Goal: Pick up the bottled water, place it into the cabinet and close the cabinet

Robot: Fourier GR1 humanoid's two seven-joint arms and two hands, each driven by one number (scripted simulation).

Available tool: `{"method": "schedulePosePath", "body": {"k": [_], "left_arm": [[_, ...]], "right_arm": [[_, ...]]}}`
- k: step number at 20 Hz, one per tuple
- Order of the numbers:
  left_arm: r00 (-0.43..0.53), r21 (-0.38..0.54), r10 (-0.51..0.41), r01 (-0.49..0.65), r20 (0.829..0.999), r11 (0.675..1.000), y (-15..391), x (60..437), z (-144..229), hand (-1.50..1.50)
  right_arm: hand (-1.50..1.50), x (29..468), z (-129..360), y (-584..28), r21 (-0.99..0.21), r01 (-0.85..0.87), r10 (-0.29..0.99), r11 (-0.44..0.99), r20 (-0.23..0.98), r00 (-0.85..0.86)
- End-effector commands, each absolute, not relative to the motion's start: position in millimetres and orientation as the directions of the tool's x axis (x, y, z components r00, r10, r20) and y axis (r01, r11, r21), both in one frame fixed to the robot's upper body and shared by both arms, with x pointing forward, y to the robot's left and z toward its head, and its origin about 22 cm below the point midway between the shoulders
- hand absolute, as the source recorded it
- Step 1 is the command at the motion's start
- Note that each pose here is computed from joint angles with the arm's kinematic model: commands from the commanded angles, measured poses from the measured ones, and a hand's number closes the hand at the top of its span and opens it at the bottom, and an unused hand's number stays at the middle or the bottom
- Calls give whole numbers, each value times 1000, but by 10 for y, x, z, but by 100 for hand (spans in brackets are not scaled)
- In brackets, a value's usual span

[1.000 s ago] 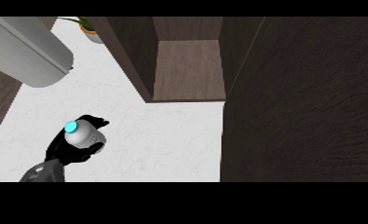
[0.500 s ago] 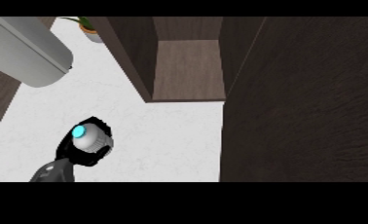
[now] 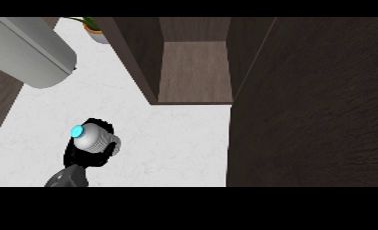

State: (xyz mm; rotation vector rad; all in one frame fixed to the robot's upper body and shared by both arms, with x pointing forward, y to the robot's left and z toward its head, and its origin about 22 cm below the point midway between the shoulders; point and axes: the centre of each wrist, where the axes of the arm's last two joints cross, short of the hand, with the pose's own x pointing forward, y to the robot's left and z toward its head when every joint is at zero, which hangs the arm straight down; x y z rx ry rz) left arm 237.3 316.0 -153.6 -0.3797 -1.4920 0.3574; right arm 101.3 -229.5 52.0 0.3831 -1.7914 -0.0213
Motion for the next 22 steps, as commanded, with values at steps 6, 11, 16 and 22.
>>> {"method": "schedulePosePath", "body": {"k": [6, 11, 16, 22], "left_arm": [[-10, -558, 559, 54, 829, 828, 3084, 2469, -1387, 150], [-15, -544, 546, 63, 837, 836, 3064, 2377, -1260, 150], [-22, -517, 523, 121, 852, 848, 2630, 2535, -925, 150], [-54, -481, 494, 157, 868, 863, 2226, 2691, -481, 150]], "right_arm": [[-150, 949, 469, -2245, 231, -241, -280, 943, 940, -195], [-150, 953, 394, -2188, 214, -256, -265, 943, 946, -185], [-150, 1030, 380, -2162, 220, -255, -268, 941, 948, -170], [-150, 1027, 631, -2199, 223, -287, -285, 931, 939, -192]]}}
